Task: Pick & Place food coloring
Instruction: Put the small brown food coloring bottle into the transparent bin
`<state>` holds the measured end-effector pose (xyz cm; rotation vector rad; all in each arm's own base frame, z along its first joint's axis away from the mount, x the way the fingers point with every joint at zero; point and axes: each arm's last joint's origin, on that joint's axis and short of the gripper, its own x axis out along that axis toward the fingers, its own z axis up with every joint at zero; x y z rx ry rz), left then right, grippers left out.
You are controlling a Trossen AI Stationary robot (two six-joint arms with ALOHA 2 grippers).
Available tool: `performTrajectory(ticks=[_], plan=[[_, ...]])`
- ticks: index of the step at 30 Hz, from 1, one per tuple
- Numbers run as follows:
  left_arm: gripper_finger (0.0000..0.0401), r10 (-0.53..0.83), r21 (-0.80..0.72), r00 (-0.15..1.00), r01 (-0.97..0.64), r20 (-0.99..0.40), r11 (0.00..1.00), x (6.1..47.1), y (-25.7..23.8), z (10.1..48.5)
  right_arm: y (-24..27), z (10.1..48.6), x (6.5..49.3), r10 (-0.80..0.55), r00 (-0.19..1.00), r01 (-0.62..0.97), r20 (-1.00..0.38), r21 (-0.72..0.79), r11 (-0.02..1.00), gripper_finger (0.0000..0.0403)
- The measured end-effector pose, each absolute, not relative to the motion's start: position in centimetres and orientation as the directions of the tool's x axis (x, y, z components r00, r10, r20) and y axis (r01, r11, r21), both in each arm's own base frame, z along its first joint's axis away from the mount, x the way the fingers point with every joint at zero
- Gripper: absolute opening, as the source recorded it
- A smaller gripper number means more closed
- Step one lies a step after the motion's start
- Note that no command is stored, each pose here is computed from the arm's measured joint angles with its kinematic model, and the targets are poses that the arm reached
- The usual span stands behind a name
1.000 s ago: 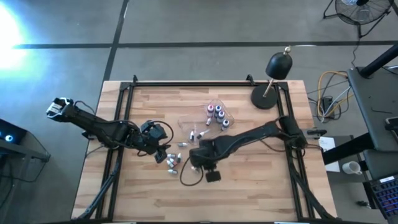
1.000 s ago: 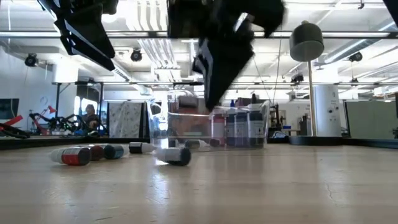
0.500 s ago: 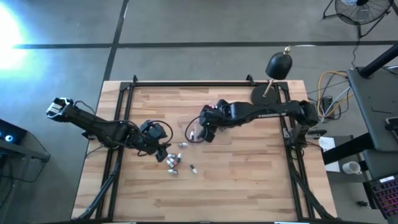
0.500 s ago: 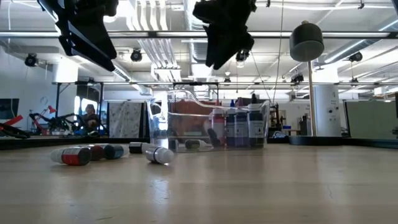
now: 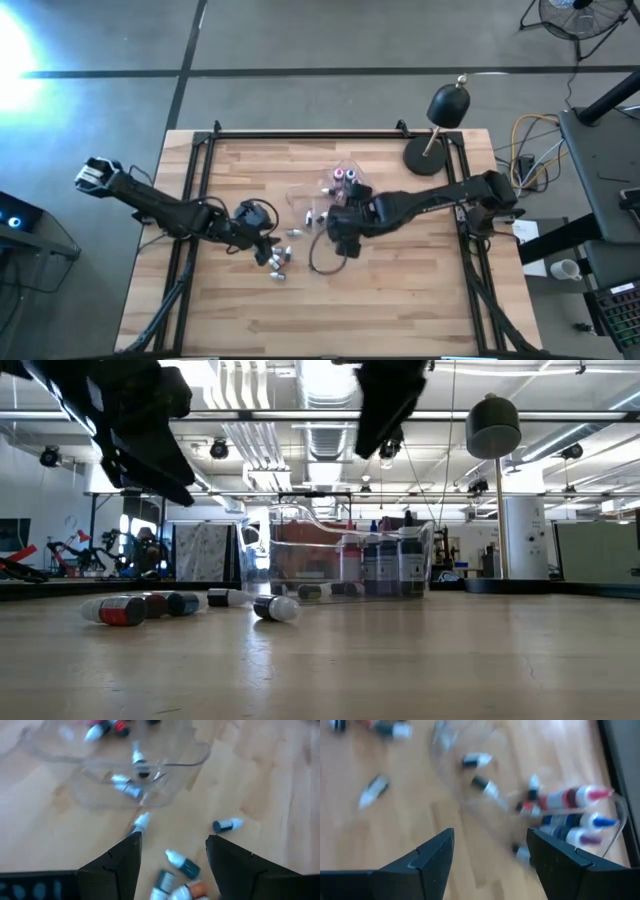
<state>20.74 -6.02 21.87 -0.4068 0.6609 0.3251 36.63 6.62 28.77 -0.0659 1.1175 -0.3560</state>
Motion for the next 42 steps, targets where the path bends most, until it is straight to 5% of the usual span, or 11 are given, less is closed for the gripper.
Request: performTrajectory(ticks=[5,12,29,42], plan=[[0.0195,0.17,-0.037,0.755,-0.249,-0.634,0.968,21.1,-5.7,19.4,9.2,28.3,34.7,-0.316,0.288,0.188,-0.904,-0.27,0.944,0.0242],[0.0195,0.233,0.142,0.72,-0.186,-0.654,0.972,22.4,-4.1,16.5,11.9,27.3,32.6,-0.334,0.201,0.316,-0.921,-0.262,0.912,0.024],[0.0191,0.08,0.029,0.604,-0.095,-0.793,0.995,27.4,-2.0,12.9,14.0,26.6,30.8,-0.372,0.162,0.477,-0.914,-0.257,0.84,0.0237],[0.0044,0.1,0.026,0.564,-0.138,-0.82,0.99,27.4,-1.9,12.5,13.9,26.3,30.7,-0.391,0.161,0.481,-0.906,-0.274,0.833,0.0233]])
